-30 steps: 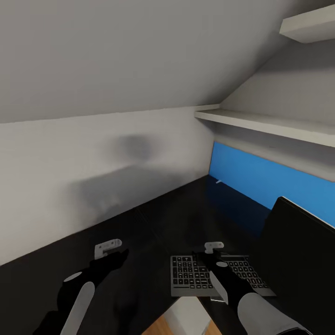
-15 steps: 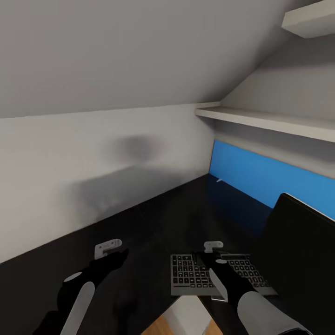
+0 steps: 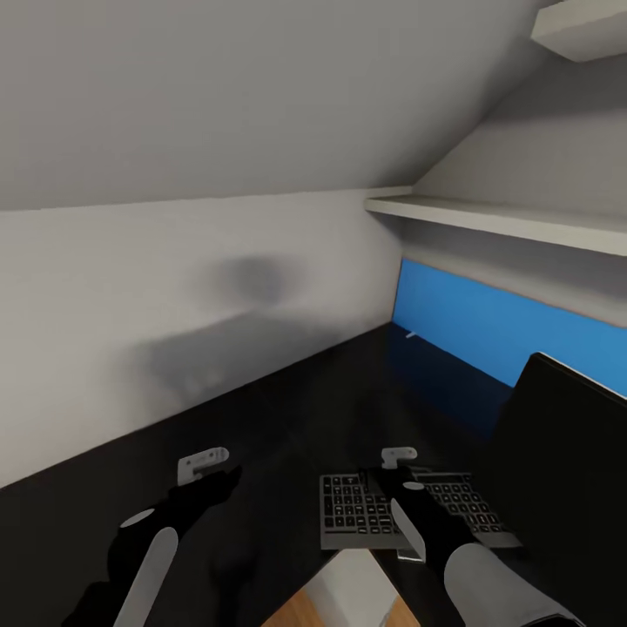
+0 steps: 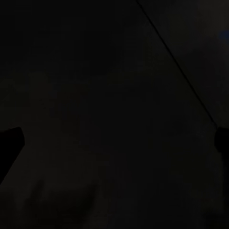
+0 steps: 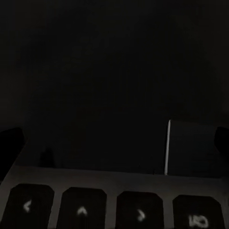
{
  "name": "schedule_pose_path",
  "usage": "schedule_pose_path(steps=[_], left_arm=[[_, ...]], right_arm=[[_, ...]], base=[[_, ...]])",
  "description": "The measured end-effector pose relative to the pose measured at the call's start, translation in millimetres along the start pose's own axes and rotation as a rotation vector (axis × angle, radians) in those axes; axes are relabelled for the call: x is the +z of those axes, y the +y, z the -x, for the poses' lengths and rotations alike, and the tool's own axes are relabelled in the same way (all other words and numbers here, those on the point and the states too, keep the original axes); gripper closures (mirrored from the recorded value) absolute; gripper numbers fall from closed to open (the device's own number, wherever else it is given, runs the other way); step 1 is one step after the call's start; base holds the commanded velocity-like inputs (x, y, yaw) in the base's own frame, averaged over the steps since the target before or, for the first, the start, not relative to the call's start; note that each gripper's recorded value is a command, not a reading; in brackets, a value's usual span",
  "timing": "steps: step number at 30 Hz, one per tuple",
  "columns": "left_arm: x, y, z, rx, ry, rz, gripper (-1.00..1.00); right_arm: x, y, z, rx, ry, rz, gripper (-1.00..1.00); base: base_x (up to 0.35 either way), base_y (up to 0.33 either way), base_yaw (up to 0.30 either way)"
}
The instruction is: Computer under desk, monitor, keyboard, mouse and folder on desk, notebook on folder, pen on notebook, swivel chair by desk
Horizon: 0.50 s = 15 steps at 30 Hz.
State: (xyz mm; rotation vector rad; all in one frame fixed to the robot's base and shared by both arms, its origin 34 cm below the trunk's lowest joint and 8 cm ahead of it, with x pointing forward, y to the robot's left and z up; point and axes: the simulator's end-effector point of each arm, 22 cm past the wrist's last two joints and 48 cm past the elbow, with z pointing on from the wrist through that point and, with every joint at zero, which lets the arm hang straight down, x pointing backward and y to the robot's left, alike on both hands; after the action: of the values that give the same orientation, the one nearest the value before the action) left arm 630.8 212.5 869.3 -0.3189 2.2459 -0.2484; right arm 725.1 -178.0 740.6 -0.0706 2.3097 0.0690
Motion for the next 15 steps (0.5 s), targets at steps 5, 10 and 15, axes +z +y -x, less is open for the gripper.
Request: schedule_pose_path(steps=[5,10,15], left_arm=[[1.0,0.6,-1.1,0.001,0.001,0.0,-1.0],[1.4,1.3,-2.1,0.001,0.004,0.002,-1.0],[2.1,1.8,-2.8,0.002,0.005,0.003,-1.0]], right_arm=[[0.9,0.3,1.0,0.001,-0.004,0.001,-1.0],[0.9,0.2,1.1,0.002,-0.004,0.001,-1.0],[1.2,0.8,1.2,0.003,-0.005,0.003,-1.0]], base=[[0.0,0.0,0.0],[0.0,0.0,0.0],[-0.088,0.0,0.0]])
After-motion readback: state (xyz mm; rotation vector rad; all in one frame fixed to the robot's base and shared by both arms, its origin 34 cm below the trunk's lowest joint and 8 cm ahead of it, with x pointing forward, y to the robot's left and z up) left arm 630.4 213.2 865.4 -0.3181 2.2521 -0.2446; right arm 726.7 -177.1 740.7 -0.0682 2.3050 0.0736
